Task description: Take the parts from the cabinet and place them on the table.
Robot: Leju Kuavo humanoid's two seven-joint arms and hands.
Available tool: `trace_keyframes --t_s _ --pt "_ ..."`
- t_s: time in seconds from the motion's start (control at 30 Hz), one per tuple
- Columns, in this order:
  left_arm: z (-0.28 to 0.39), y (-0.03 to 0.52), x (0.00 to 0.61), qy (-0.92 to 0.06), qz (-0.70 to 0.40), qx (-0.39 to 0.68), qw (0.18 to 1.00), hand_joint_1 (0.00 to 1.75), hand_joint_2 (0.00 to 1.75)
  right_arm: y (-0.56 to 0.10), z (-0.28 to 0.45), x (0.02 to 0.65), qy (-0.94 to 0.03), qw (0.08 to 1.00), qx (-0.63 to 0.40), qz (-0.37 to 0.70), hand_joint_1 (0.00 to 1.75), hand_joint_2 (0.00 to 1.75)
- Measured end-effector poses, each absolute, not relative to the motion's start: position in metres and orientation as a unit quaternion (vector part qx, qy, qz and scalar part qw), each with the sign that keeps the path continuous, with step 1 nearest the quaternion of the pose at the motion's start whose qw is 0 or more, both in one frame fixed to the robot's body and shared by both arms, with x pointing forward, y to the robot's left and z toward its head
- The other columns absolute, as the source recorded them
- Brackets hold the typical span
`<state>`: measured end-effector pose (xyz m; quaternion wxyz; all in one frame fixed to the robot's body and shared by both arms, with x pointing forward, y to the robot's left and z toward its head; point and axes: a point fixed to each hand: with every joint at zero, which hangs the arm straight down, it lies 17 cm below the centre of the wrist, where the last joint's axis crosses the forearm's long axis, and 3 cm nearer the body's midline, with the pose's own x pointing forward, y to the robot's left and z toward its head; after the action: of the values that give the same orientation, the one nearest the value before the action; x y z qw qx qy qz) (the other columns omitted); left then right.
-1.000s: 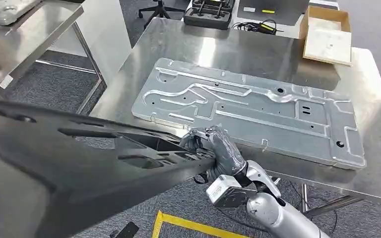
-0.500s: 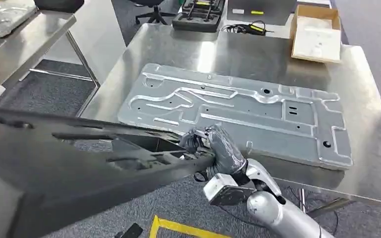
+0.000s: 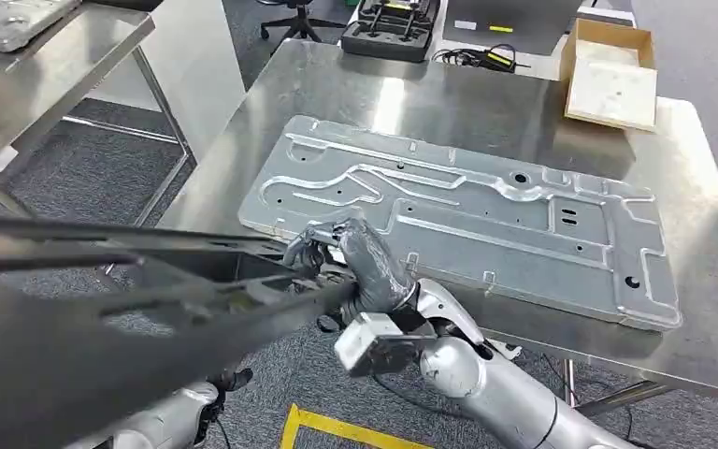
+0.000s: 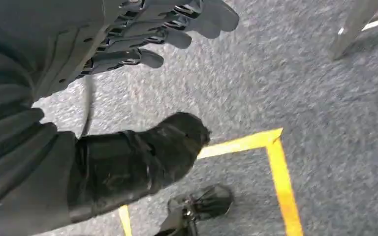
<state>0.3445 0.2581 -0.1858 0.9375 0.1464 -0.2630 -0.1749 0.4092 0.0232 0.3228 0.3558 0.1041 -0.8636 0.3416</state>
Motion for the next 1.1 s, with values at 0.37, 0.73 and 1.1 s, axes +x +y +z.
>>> trace_keyframes --t_s 0.37,0.73,1.1 --pt "-0.191 0.271 0.337 -0.266 -0.173 0.152 0.936 0.0 1.75 -0.019 0.295 0.474 -0.814 0.4 -0.071 0.415 1.75 1.75" --pt "-0.196 0.28 0.328 -0.259 -0.159 0.161 0.939 0.0 1.75 -0.09 0.278 0.536 -0.738 0.434 -0.23 0.462 1.75 1.75" --pt "-0.2 0.283 0.322 -0.253 -0.154 0.16 0.942 0.0 1.75 -0.193 0.276 0.592 -0.62 0.413 -0.436 0.505 1.75 1.75"
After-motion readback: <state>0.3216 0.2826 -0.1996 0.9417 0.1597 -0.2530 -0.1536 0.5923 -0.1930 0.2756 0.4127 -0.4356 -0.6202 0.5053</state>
